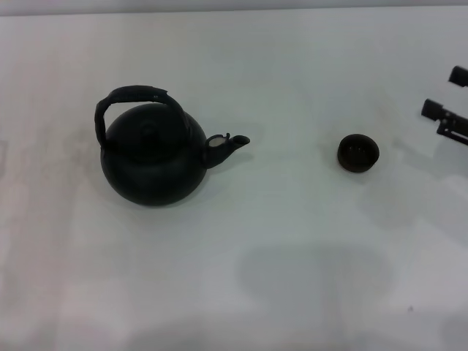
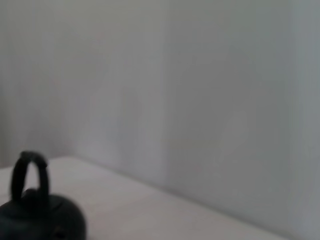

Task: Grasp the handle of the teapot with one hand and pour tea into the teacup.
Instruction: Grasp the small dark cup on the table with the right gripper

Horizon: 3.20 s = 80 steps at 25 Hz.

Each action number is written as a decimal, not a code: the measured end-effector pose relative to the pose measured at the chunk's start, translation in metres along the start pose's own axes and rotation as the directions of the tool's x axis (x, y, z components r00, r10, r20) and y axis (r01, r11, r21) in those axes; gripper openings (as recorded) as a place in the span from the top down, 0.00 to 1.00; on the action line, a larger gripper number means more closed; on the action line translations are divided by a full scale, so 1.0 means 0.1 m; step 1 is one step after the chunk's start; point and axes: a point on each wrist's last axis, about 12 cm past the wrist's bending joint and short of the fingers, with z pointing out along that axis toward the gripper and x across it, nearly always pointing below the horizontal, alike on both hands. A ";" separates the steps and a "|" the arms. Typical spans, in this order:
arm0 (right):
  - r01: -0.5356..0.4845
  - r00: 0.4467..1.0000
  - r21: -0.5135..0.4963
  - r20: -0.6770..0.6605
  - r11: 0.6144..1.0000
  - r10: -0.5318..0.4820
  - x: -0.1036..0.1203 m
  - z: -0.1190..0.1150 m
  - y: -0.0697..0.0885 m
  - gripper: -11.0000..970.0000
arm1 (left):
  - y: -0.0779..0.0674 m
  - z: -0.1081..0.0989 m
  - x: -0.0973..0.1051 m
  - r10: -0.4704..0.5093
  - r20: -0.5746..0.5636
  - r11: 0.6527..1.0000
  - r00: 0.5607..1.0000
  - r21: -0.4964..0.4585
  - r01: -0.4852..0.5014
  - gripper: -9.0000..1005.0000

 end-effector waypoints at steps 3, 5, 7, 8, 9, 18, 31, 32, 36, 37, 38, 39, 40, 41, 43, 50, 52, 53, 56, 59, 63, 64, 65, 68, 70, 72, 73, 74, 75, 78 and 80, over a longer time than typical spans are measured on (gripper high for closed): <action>0.003 0.999 -0.050 -0.050 0.999 -0.005 -0.06 0.06 -0.02 0.20 | -0.01 0.01 0.00 -0.001 0.002 1.000 1.000 0.003 0.001 0.32; 0.014 0.997 -0.075 -0.077 0.997 -0.020 -0.11 0.10 -0.03 0.20 | -0.01 0.01 0.00 -0.001 0.002 1.000 1.000 0.005 0.001 0.32; 0.022 0.994 -0.099 -0.104 0.995 -0.032 -0.13 0.13 -0.02 0.20 | -0.01 0.01 0.00 -0.001 0.002 1.000 1.000 0.005 0.001 0.32; 0.025 0.992 -0.112 -0.119 0.993 -0.039 -0.15 0.16 -0.01 0.20 | -0.01 0.01 0.00 -0.001 0.002 1.000 1.000 0.005 0.001 0.32; 0.030 0.990 -0.121 -0.132 0.992 -0.046 -0.15 0.18 -0.01 0.20 | -0.01 0.01 0.00 0.000 0.002 1.000 1.000 0.004 0.000 0.32; 0.086 0.947 -0.171 -0.292 0.981 -0.134 -0.24 0.49 0.09 0.20 | 0.00 -0.01 0.00 0.001 0.001 1.000 1.000 0.001 -0.001 0.32; 0.135 0.890 -0.215 -0.402 0.967 -0.214 -0.26 0.84 0.20 0.20 | 0.01 0.01 0.00 0.004 -0.002 1.000 1.000 0.002 -0.004 0.32; 0.144 0.882 -0.220 -0.413 0.965 -0.226 -0.26 0.87 0.21 0.20 | 0.01 0.01 0.00 0.004 -0.001 1.000 1.000 0.003 -0.004 0.32; 0.188 0.842 -0.235 -0.462 0.954 -0.280 -0.26 0.98 0.27 0.20 | 0.01 0.03 -0.01 0.007 0.002 1.000 1.000 0.000 -0.007 0.32; 0.196 0.832 -0.235 -0.475 0.952 -0.289 -0.25 1.00 0.28 0.20 | 0.01 0.03 -0.01 0.008 0.002 1.000 1.000 0.000 -0.008 0.32; 0.204 0.824 -0.235 -0.484 0.951 -0.296 -0.25 1.02 0.28 0.20 | 0.02 0.03 -0.01 0.008 0.002 1.000 1.000 0.000 -0.008 0.32; 0.211 0.818 -0.235 -0.489 0.949 -0.304 -0.26 1.03 0.29 0.20 | 0.02 0.03 -0.01 0.009 0.001 1.000 1.000 0.001 -0.009 0.32; 0.214 0.816 -0.235 -0.490 0.948 -0.306 -0.27 1.04 0.29 0.20 | 0.02 0.04 0.00 0.010 0.000 1.000 1.000 0.001 -0.010 0.32; 0.218 0.816 -0.234 -0.490 0.948 -0.308 -0.28 1.05 0.29 0.20 | 0.02 0.04 0.00 0.011 -0.002 1.000 1.000 0.001 -0.011 0.32; 0.218 0.816 -0.232 -0.490 0.948 -0.307 -0.29 1.05 0.28 0.20 | 0.02 0.04 0.00 0.012 -0.004 1.000 1.000 0.001 -0.012 0.32; 0.212 0.803 -0.221 -0.516 0.952 -0.299 -0.32 1.05 0.26 0.20 | 0.02 0.04 0.00 0.013 -0.006 1.000 1.000 0.001 -0.013 0.32; 0.213 0.793 -0.224 -0.528 0.951 -0.302 -0.32 1.06 0.26 0.20 | 0.02 0.04 0.00 0.013 -0.006 1.000 1.000 0.002 -0.013 0.32; 0.213 0.791 -0.226 -0.532 0.951 -0.304 -0.32 1.06 0.26 0.20 | 0.02 0.05 0.00 0.013 -0.006 1.000 1.000 0.003 -0.013 0.32; 0.212 0.788 -0.227 -0.536 0.950 -0.304 -0.32 1.06 0.26 0.20 | 0.02 0.05 0.00 0.012 -0.005 1.000 1.000 0.004 -0.012 0.32; 0.210 0.789 -0.226 -0.535 0.951 -0.301 -0.32 1.05 0.25 0.20 | 0.01 0.05 0.00 0.011 -0.006 1.000 1.000 0.004 -0.011 0.32; 0.207 0.789 -0.226 -0.537 0.952 -0.299 -0.31 1.05 0.25 0.20 | 0.01 0.05 0.00 0.011 -0.007 1.000 1.000 0.004 -0.011 0.32; 0.207 0.788 -0.227 -0.538 0.952 -0.299 -0.31 1.05 0.26 0.20 | 0.01 0.05 0.01 0.010 -0.008 1.000 1.000 0.004 -0.010 0.32; 0.206 0.787 -0.228 -0.540 0.952 -0.300 -0.30 1.05 0.26 0.20 | 0.01 0.04 0.01 0.010 -0.008 1.000 1.000 0.004 -0.010 0.32; 0.209 0.778 -0.233 -0.549 0.950 -0.306 -0.29 1.04 0.26 0.20 | 0.01 0.04 0.01 0.009 -0.009 1.000 1.000 0.004 -0.009 0.32; 0.209 0.775 -0.234 -0.553 0.949 -0.307 -0.27 1.04 0.26 0.20 | 0.00 0.04 0.01 0.007 -0.010 1.000 1.000 0.004 -0.007 0.32; 0.210 0.773 -0.235 -0.555 0.949 -0.308 -0.27 1.04 0.26 0.20 | 0.00 0.04 0.01 0.007 -0.011 1.000 1.000 0.003 -0.007 0.32; 0.211 0.771 -0.234 -0.556 0.949 -0.308 -0.26 1.04 0.26 0.20 | 0.00 0.04 0.01 0.006 -0.011 1.000 1.000 0.003 -0.006 0.32; 0.212 0.771 -0.234 -0.557 0.949 -0.309 -0.26 1.04 0.26 0.20 | 0.00 0.04 0.01 0.006 -0.011 1.000 1.000 0.003 -0.006 0.32; 0.212 0.770 -0.233 -0.558 0.949 -0.309 -0.26 1.04 0.26 0.20 | 0.00 0.04 0.01 0.006 -0.011 1.000 1.000 0.003 -0.006 0.32; 0.211 0.769 -0.230 -0.560 0.950 -0.307 -0.25 1.03 0.25 0.20 | 0.00 0.04 0.01 0.006 -0.010 1.000 1.000 0.004 -0.006 0.32; 0.211 0.768 -0.227 -0.563 0.951 -0.305 -0.24 1.03 0.25 0.20 | 0.00 0.04 0.01 0.006 -0.009 1.000 1.000 0.004 -0.006 0.32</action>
